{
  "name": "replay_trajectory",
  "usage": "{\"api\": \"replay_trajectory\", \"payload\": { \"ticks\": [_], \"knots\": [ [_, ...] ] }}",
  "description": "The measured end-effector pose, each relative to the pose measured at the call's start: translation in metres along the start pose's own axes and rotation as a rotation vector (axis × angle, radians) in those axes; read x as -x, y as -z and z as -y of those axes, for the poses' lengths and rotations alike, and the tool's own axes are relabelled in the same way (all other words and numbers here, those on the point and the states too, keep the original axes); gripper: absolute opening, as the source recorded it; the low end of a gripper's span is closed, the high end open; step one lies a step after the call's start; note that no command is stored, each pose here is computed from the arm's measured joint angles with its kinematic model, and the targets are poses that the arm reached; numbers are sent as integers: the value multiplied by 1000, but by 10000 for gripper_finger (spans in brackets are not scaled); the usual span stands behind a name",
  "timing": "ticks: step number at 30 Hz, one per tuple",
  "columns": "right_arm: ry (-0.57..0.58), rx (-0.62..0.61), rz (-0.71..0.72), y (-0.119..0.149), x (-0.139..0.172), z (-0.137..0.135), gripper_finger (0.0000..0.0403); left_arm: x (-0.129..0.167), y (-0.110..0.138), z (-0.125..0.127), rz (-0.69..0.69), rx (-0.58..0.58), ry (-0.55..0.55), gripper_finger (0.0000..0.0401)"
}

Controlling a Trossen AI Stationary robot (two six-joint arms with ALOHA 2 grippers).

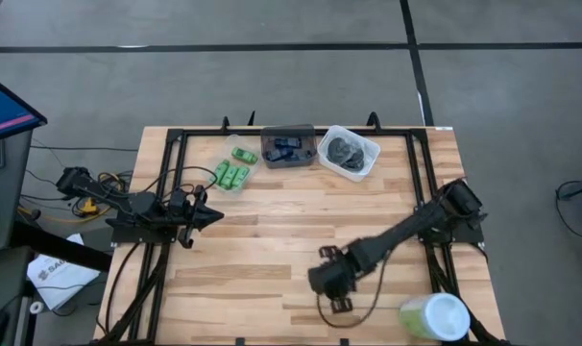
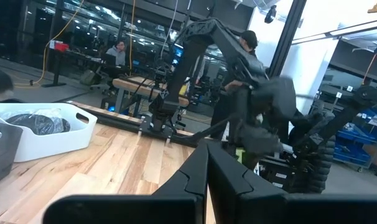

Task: Pick & Place Travel size toiletries
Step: Put the blue shave cream into the black bin

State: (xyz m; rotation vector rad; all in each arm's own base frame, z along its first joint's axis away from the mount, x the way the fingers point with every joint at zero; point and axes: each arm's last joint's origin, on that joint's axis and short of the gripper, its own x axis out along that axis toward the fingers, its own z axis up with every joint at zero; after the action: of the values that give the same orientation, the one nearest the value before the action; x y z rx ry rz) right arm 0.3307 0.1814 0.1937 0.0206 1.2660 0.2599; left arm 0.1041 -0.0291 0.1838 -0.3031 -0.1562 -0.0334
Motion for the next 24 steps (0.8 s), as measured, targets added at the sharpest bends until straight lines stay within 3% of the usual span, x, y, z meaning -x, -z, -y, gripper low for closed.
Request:
{"api": "replay_trajectory", "payload": {
  "ticks": [6, 11, 19, 24],
  "knots": [
    [-57, 6, 130, -44, 33, 48, 117, 0, 0, 0, 1, 0, 0, 0],
    [-14, 3, 248, -70, 63, 100, 117, 0, 0, 0, 0, 0, 0, 0],
    [126, -9, 478, -91, 110, 189, 117, 0, 0, 0, 1, 0, 0, 0],
    [291, -10, 587, -89, 134, 245, 117, 0, 0, 0, 1, 0, 0, 0]
  ]
}}
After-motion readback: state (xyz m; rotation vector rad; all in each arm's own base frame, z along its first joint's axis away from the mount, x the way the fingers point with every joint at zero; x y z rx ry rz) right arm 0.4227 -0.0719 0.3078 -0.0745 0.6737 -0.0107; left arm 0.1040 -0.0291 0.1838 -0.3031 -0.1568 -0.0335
